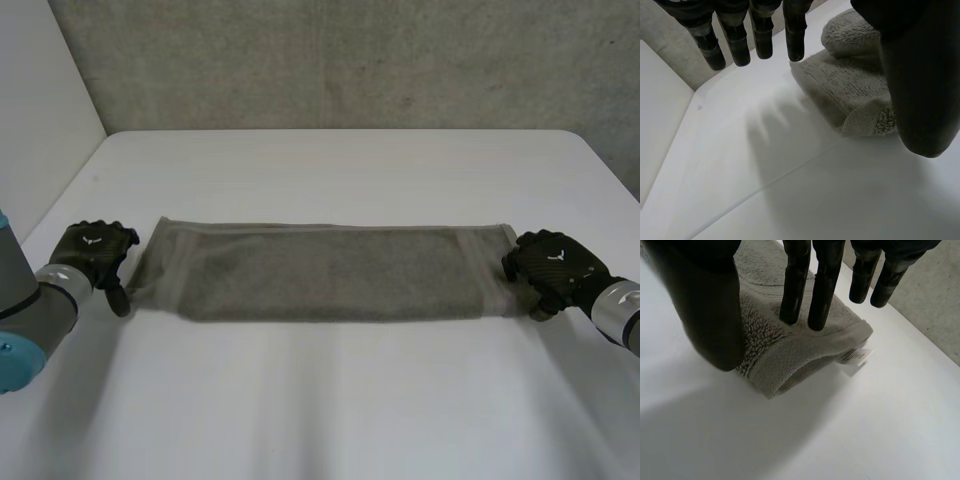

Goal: Fold the towel.

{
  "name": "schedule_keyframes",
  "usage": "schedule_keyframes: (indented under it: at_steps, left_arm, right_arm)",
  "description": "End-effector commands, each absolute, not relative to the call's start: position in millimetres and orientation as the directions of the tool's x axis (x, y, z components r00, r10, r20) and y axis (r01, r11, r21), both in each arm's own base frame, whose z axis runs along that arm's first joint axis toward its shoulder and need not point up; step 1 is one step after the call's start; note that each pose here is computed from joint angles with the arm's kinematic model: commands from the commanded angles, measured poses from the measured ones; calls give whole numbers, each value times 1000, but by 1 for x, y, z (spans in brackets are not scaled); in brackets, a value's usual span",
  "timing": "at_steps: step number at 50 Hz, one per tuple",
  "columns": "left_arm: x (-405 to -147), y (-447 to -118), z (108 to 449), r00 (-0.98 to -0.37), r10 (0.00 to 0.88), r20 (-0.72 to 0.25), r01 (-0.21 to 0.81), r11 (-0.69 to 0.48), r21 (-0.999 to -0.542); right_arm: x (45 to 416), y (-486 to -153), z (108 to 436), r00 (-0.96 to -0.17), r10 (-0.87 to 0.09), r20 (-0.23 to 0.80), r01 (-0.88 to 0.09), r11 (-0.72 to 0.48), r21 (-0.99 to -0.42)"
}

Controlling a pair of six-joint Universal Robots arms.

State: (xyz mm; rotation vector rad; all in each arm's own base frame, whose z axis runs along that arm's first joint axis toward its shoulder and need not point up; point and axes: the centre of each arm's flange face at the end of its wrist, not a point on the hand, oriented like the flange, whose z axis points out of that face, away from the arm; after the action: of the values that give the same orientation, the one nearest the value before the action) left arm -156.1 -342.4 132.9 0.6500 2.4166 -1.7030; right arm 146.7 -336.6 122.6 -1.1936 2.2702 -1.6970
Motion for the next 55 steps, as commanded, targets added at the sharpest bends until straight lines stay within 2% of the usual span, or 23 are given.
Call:
schedule_keyframes:
  at_steps: [1, 5, 10, 12, 13, 15, 18, 21, 23, 24, 27, 28, 30, 31, 33, 34, 36, 37, 39, 40, 42, 47, 55]
  left_arm:
    - [-153, -342, 137, -905, 266, -333, 402, 273, -874]
    - [-154, -340, 140, -909, 263, -323, 391, 269, -880]
    - [-155, -339, 143, -916, 259, -305, 372, 270, -888]
    - [-156, -339, 145, -918, 260, -301, 368, 269, -890]
    - [-156, -338, 145, -918, 259, -300, 367, 268, -891]
    - [-156, -338, 147, -918, 258, -301, 367, 265, -892]
    - [-155, -337, 148, -918, 257, -301, 366, 264, -893]
    - [-156, -337, 148, -918, 258, -301, 366, 262, -893]
    - [-156, -337, 148, -918, 260, -301, 367, 261, -893]
    - [-157, -337, 148, -917, 260, -301, 367, 261, -893]
    - [-157, -335, 148, -917, 262, -301, 368, 263, -892]
    - [-157, -335, 148, -917, 262, -301, 368, 263, -892]
    - [-158, -334, 147, -917, 264, -300, 368, 265, -891]
    - [-158, -334, 147, -917, 264, -300, 368, 265, -891]
    - [-158, -333, 147, -916, 266, -300, 369, 265, -891]
    - [-159, -333, 147, -915, 268, -300, 369, 264, -891]
    - [-159, -332, 148, -916, 268, -299, 368, 263, -892]
    - [-160, -332, 147, -915, 270, -298, 369, 265, -891]
    - [-160, -331, 146, -914, 272, -299, 370, 265, -890]
    - [-162, -329, 145, -913, 279, -297, 370, 268, -889]
    - [-164, -328, 145, -911, 286, -298, 374, 264, -889]
    - [-172, -323, 144, -904, 308, -296, 379, 259, -888]
    - [-183, -317, 144, -893, 337, -298, 389, 243, -889]
  right_arm:
    - [143, -344, 121, -701, -600, 386, -539, 92, -837]
    - [138, -348, 123, -703, -594, 391, -539, 87, -838]
    - [111, -361, 133, -740, -525, 420, -543, 99, -834]
    - [80, -374, 156, -762, -435, 480, -562, 74, -824]
    - [79, -374, 156, -762, -435, 480, -562, 74, -824]
    - [53, -387, 180, -751, -344, 564, -610, 35, -791]
    - [48, -394, 201, -722, -310, 618, -648, -7, -761]
    - [50, -395, 213, -714, -305, 630, -655, -27, -755]
    - [70, -392, 237, -694, -319, 645, -657, -83, -749]
    - [70, -392, 237, -694, -319, 645, -657, -84, -749]
    - [144, -367, 265, -629, -397, 669, -628, -249, -737]
    - [145, -367, 265, -628, -397, 669, -628, -250, -737]
    - [202, -340, 274, -567, -457, 685, -589, -357, -725]
    - [202, -340, 274, -567, -458, 685, -588, -357, -725]
    - [258, -306, 274, -501, -515, 696, -540, -442, -716]
    - [258, -306, 274, -500, -515, 696, -540, -443, -716]
    - [303, -278, 259, -435, -573, 695, -496, -492, -715]
    - [303, -278, 259, -434, -573, 695, -496, -492, -715]
    - [345, -250, 234, -360, -633, 685, -457, -521, -721]
    - [345, -250, 234, -359, -634, 685, -457, -521, -721]
    - [375, -229, 205, -291, -676, 676, -444, -531, -722]
    - [402, -218, 171, -253, -702, 666, -456, -520, -722]
    - [402, -216, 163, -268, -715, 646, -486, -479, -731]
